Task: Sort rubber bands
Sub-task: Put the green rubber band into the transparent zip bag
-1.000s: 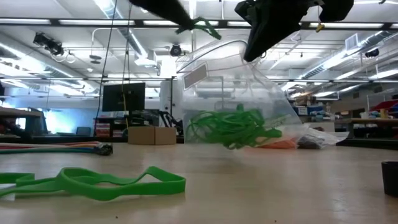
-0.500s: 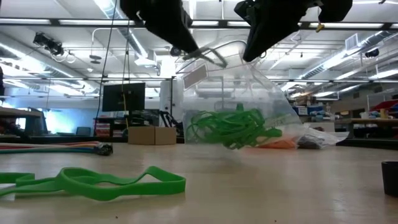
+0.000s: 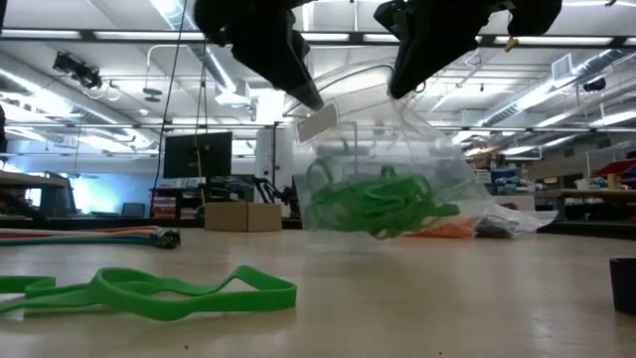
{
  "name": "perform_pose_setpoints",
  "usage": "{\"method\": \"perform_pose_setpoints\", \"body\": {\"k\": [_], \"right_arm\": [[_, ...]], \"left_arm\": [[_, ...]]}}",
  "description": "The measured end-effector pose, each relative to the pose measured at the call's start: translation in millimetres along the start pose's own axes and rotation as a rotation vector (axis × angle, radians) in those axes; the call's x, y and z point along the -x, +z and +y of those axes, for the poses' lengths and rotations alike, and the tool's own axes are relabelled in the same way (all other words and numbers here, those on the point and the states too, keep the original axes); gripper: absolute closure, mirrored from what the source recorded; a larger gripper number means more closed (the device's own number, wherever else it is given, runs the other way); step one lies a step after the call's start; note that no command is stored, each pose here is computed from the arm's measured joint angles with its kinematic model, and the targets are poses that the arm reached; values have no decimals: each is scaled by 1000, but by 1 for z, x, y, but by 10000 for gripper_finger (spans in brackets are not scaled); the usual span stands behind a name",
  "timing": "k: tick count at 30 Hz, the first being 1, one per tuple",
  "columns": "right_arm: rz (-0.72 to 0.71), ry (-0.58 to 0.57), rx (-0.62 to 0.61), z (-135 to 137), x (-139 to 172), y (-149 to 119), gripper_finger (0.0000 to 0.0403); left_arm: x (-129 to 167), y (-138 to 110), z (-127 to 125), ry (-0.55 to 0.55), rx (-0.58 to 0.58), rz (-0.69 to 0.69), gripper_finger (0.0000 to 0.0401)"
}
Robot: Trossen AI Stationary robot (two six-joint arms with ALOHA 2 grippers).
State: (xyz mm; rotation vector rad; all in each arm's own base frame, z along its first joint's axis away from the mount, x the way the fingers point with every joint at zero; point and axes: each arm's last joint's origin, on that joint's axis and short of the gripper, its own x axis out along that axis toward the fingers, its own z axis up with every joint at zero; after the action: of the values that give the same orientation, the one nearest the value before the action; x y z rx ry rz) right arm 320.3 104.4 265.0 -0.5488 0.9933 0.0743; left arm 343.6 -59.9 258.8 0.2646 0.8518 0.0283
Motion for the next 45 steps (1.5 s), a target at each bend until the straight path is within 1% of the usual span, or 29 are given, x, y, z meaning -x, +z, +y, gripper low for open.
{"method": "perform_pose_setpoints", "body": {"k": [2, 3, 4, 6, 9, 13, 17, 21, 25, 28, 30, 33, 35, 38, 40, 42, 45], "right_arm": [[0, 0, 0, 0, 0, 0, 403], [0, 0, 0, 0, 0, 0, 403], [0, -1, 0, 0, 0, 0, 403], [1, -3, 0, 0, 0, 0, 403], [7, 1, 1, 0, 0, -1, 403], [7, 2, 1, 0, 0, -1, 403], [9, 2, 3, 0, 0, -1, 403], [10, 3, 6, 0, 0, -1, 403], [3, 1, 6, 0, 0, 0, 403], [-4, -1, 4, 0, 0, 0, 403], [-4, 0, 3, 0, 0, 0, 403], [-4, -1, 4, 0, 0, 0, 403], [-3, -2, 2, -1, 0, 0, 403], [-1, -4, -1, -3, -1, 0, 403], [-1, -2, -4, -4, -1, 0, 403], [-1, -1, -6, -4, -2, 0, 403], [-2, 1, -6, -4, -2, 0, 403]], "left_arm": [[6, 5, 3, 17, 6, 18, 146], [10, 7, 4, 21, 15, 37, 131], [15, 10, 5, 23, 29, 57, 121], [27, 16, 5, 16, 48, 90, 116], [43, 21, -8, -2, 15, 113, 128], [56, 20, -44, -67, -36, 110, 161], [65, 11, -79, -107, -20, 105, 183], [68, -3, -117, -166, 9, 62, 189], [58, -31, -151, -229, 24, -7, 189], [45, -60, -170, -280, 62, -50, 189], [36, -80, -179, -317, 96, -88, 189], [25, -102, -186, -364, 138, -158, 187], [15, -115, -192, -381, 134, -178, 185], [-2, -127, -203, -421, 83, -179, 182], [-16, -135, -210, -389, 56, -132, 181], [-26, -137, -215, -331, 63, -112, 181], [-37, -137, -220, -237, 72, -126, 181]]}}
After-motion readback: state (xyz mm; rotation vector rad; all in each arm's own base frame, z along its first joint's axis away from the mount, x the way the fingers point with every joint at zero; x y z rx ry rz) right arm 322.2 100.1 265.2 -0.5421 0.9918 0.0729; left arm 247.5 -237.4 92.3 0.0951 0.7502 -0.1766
